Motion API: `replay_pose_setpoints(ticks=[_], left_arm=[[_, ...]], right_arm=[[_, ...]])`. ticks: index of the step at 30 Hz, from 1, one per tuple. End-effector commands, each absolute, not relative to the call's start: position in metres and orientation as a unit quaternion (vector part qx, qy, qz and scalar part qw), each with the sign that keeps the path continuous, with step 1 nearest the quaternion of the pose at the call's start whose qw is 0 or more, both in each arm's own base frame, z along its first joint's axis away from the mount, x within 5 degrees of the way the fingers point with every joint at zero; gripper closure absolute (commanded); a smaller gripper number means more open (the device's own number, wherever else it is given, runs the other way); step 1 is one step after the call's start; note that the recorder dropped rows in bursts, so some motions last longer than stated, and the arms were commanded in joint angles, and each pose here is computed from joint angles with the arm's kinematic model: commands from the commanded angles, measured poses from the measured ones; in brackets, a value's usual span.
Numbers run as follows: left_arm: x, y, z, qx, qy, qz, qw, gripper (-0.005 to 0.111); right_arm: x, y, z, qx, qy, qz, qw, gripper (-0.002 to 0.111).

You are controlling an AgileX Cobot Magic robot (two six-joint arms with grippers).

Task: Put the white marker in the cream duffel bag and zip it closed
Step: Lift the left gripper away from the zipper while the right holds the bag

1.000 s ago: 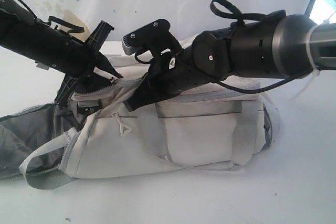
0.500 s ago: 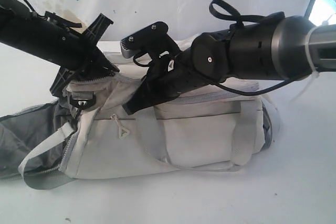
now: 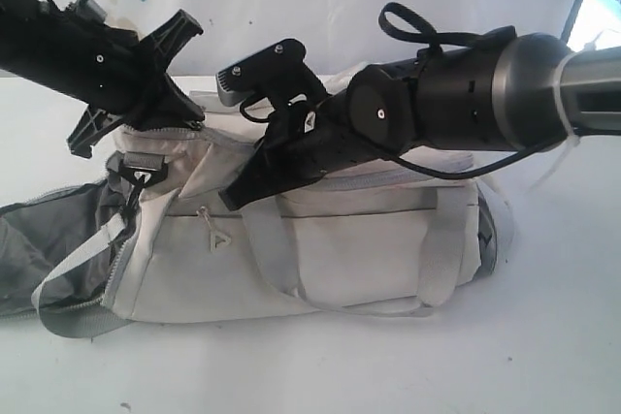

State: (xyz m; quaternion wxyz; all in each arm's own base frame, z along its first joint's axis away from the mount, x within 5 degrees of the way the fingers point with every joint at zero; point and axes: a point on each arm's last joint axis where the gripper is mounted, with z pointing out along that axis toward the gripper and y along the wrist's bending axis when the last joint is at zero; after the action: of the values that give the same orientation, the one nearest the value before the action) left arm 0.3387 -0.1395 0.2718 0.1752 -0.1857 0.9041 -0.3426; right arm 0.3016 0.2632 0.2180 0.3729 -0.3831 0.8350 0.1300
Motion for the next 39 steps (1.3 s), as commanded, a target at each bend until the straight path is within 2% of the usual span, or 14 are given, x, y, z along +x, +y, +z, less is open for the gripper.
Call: replay_pose_setpoints(ticks=[1, 5, 21, 29, 34, 39], left_arm=[[0.339, -0.129, 0.299, -0.179, 0.886, -0.340, 0.260, 0.107], [0.335, -0.124, 0.311, -0.188, 0.877, -0.339, 0.285, 0.107], [0.322, -0.109, 0.347, -0.093, 0.866, -0.273, 0.408, 0.107], [0.322, -0.117, 0.319, -0.085, 0.908, -0.271, 0.309, 0.107], [0.321, -0.125, 0.309, 0.009, 0.918, -0.270, 0.292, 0.107], [0.326, -0.133, 0.294, 0.018, 0.920, -0.298, 0.253, 0.107]], right_arm=[[0.301, 0.253, 0.206, -0.392, 0.854, 0.113, 0.321, 0.108], [0.305, 0.246, 0.205, -0.366, 0.868, 0.116, 0.315, 0.108], [0.298, 0.242, 0.199, -0.376, 0.883, 0.109, 0.259, 0.108], [0.297, 0.243, 0.199, -0.376, 0.883, 0.109, 0.260, 0.108], [0.297, 0.243, 0.199, -0.376, 0.883, 0.109, 0.260, 0.108], [0.297, 0.242, 0.199, -0.379, 0.882, 0.108, 0.258, 0.108]])
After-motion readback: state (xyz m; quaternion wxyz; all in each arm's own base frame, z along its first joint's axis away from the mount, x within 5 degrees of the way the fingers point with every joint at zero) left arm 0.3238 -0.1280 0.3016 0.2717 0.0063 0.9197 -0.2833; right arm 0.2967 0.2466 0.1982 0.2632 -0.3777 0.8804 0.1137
